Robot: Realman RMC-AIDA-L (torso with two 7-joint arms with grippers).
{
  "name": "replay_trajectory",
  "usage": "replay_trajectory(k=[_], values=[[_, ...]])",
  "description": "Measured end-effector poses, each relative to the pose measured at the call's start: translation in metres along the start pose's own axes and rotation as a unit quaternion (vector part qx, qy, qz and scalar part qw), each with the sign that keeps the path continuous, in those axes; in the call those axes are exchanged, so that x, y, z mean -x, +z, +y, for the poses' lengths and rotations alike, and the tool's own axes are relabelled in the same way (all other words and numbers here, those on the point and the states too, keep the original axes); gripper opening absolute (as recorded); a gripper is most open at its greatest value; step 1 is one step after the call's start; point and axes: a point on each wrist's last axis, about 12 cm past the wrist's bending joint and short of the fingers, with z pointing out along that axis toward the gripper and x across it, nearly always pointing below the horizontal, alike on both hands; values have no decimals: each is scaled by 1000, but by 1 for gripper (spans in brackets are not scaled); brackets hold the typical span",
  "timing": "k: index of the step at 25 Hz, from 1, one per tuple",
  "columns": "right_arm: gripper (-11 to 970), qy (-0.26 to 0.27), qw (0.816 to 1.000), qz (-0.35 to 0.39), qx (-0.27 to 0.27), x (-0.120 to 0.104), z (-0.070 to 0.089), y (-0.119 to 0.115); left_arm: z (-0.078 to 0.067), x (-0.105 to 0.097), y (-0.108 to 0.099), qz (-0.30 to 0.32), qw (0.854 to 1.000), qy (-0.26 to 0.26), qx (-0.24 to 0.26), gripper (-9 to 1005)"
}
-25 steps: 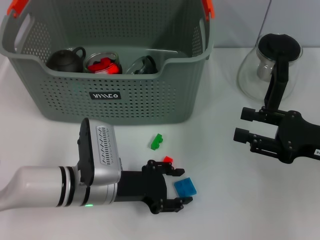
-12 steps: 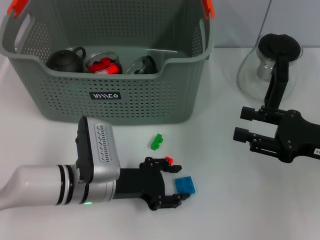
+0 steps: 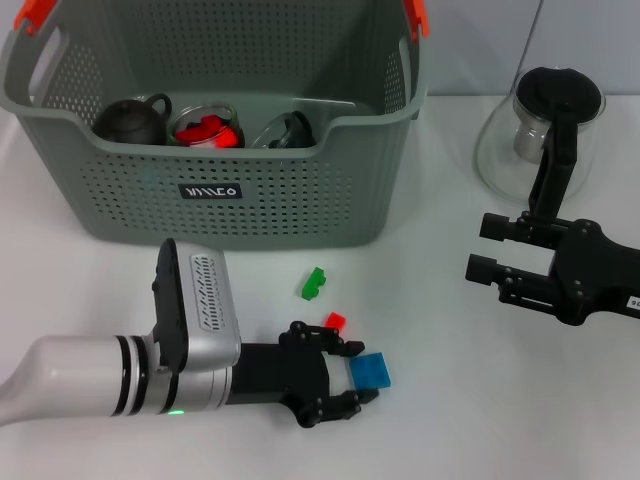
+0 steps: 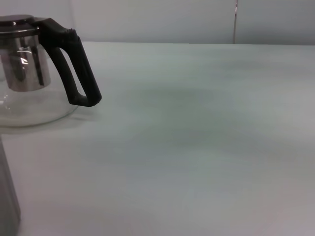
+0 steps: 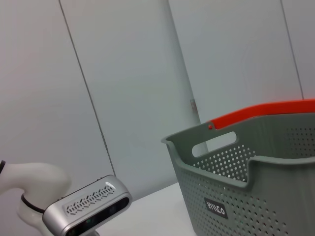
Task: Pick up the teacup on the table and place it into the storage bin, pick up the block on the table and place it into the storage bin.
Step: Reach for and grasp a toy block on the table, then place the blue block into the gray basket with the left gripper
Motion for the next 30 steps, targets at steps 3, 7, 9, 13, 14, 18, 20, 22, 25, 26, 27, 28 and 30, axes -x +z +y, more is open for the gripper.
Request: replay_trajectory(k=[3,7,9,13,14,18,20,22,25,26,27,28,30], values=[[674,0,1000,1,1,0,0,0,0,0,0,0,1000,-1,1,548],[674,0,1000,1,1,0,0,0,-1,-1,0,1,1000,0,-1,472],[674,0,1000,1,0,0,0,0,-1,0,0,0,1000,0,-1,449],[674,1,1000,0,0,-1,0,0,0,2,0,-4,1000,1,-3,433],[674,1,1000,0,0,-1,0,0,0,2,-1,-7,1000,0,-2,429],[673,1,1000,0,0,-1,0,-1,2,5,-7,-30,1000,-7,-1,413],[673,1,1000,0,-1,-1,1,-1,3,7,-13,-45,999,-10,-2,405],[673,2,1000,0,-1,-1,1,-1,4,9,-25,-62,998,-15,-11,405],[673,2,1000,-1,-2,-2,1,-2,10,11,-55,-92,995,-36,-26,405],[673,2,1000,-1,-2,-2,1,-2,15,13,-71,-111,993,-45,-21,406],[673,2,1000,0,-2,-2,1,-2,19,15,-85,-129,990,-52,-12,406],[673,2,1000,0,-2,-2,1,-2,23,18,-99,-149,987,-56,-2,406],[673,2,1000,0,-2,-2,1,-3,34,27,-128,-196,978,-69,27,406]])
